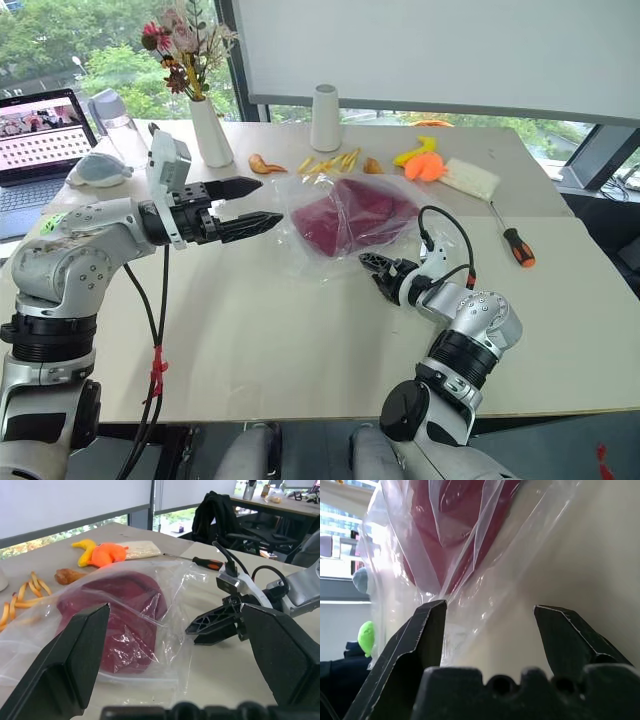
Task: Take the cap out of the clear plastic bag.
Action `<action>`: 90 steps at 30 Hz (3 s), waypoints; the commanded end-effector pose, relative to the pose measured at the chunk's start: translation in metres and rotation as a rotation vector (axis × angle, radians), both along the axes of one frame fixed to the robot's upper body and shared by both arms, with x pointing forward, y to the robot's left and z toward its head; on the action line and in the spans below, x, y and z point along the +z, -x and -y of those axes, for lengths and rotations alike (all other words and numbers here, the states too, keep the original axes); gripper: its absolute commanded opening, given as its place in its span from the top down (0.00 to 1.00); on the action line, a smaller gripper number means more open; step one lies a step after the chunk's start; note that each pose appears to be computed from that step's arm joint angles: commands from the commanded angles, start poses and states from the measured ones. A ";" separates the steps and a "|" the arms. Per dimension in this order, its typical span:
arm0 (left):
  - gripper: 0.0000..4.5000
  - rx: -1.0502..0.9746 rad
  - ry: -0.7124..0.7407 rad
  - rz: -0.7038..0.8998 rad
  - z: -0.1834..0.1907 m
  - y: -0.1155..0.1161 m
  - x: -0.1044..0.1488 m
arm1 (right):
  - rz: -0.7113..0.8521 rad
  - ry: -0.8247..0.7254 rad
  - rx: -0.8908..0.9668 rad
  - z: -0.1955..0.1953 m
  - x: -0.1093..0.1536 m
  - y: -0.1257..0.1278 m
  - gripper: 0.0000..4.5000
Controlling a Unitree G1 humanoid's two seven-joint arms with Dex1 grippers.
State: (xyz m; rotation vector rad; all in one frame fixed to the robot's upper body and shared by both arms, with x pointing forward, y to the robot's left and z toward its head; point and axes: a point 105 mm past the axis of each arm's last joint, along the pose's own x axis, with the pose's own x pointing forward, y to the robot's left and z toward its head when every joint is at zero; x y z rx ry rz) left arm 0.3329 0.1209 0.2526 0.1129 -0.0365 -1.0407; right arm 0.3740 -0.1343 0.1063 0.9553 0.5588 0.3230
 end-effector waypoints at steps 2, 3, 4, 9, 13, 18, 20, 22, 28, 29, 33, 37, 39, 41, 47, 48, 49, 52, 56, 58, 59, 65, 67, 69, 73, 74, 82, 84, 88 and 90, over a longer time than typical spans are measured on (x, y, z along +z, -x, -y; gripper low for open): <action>0.00 0.024 -0.003 0.072 -0.004 0.007 0.013 | 0.019 -0.006 -0.071 -0.026 -0.008 -0.030 0.22; 0.00 0.028 -0.004 0.076 -0.005 0.007 0.014 | 0.026 -0.039 -0.069 -0.034 -0.007 -0.034 0.22; 0.00 0.036 -0.002 0.079 -0.007 0.008 0.016 | 0.034 -0.049 -0.052 -0.044 -0.007 -0.038 0.22; 0.00 0.071 -0.010 0.083 -0.014 0.010 0.016 | 0.007 -0.093 -0.047 -0.078 -0.020 -0.053 0.22; 0.00 0.089 -0.015 0.088 -0.015 0.013 0.017 | -0.028 -0.102 -0.104 -0.090 -0.037 -0.059 0.38; 0.00 0.116 -0.019 0.090 -0.018 0.015 0.017 | -0.036 -0.145 -0.168 -0.090 -0.042 -0.064 0.75; 0.00 0.123 -0.019 0.089 -0.020 0.015 0.016 | -0.025 -0.149 -0.179 -0.088 -0.041 -0.065 0.90; 0.00 0.127 -0.018 0.088 -0.020 0.015 0.016 | -0.007 -0.182 -0.197 -0.085 -0.036 -0.068 0.99; 0.00 0.133 -0.016 0.086 -0.022 0.014 0.015 | 0.184 -0.227 -0.023 -0.104 0.002 -0.070 0.99; 0.00 0.134 -0.017 0.086 -0.023 0.014 0.015 | 0.242 -0.238 0.055 -0.112 0.012 -0.066 0.99; 0.00 0.134 -0.018 0.086 -0.024 0.012 0.015 | 0.430 -0.162 0.455 -0.134 0.033 -0.032 0.99; 0.00 0.130 -0.018 0.086 -0.024 0.011 0.015 | 0.525 -0.005 0.840 -0.133 0.030 0.017 0.99; 0.00 0.128 -0.017 0.086 -0.023 0.009 0.015 | 0.553 0.097 0.942 -0.124 0.025 0.026 0.99; 0.00 0.124 -0.015 0.087 -0.022 0.008 0.015 | 0.570 0.247 1.004 -0.109 0.016 0.024 0.99; 0.00 0.118 -0.013 0.087 -0.019 0.008 0.015 | 0.718 0.698 0.907 -0.076 0.022 -0.027 0.99; 0.00 0.117 -0.013 0.087 -0.019 0.008 0.015 | 0.788 0.790 0.868 -0.073 0.030 -0.037 0.99; 0.00 0.116 -0.013 0.086 -0.019 0.008 0.015 | 0.824 0.852 0.819 -0.070 0.037 -0.046 0.99; 0.00 0.113 -0.010 0.084 -0.018 0.008 0.015 | 0.899 1.012 0.691 -0.060 0.053 -0.067 0.99; 0.00 0.106 -0.010 0.080 -0.015 0.008 0.013 | 0.971 1.163 0.540 -0.047 0.072 -0.083 0.87; 0.00 0.104 -0.010 0.078 -0.014 0.009 0.013 | 0.998 1.200 0.519 -0.044 0.076 -0.084 0.75; 0.00 0.103 -0.010 0.076 -0.014 0.009 0.012 | 1.016 1.221 0.502 -0.042 0.078 -0.085 0.66; 0.00 0.093 -0.011 0.065 -0.012 0.009 0.009 | 1.003 1.622 0.394 0.004 0.068 -0.093 0.22; 0.00 0.095 -0.016 0.061 -0.012 0.008 0.008 | 0.974 1.678 0.351 0.021 0.065 -0.093 0.07; 0.00 0.102 -0.016 0.055 -0.014 0.008 0.007 | 0.917 1.700 0.267 0.049 0.067 -0.092 0.01; 0.00 0.105 -0.023 0.040 -0.017 0.008 0.002 | 0.750 1.613 0.287 0.086 0.048 -0.083 0.01; 0.00 0.101 -0.023 0.035 -0.016 0.008 0.001 | 0.733 1.587 0.319 0.090 0.044 -0.079 0.01; 0.00 -0.004 -0.046 -0.002 -0.003 0.017 -0.007 | 0.963 1.240 0.511 0.061 0.104 -0.031 0.01; 0.00 -0.031 -0.066 -0.015 -0.002 0.022 -0.011 | 0.978 1.173 0.587 0.052 0.115 -0.015 0.01; 0.00 -0.024 -0.195 -0.020 -0.007 0.026 -0.028 | 0.888 1.085 0.823 0.037 0.107 0.025 0.01; 0.00 0.009 -0.338 0.009 -0.012 0.022 -0.046 | 0.876 1.028 0.906 0.025 0.105 0.043 0.01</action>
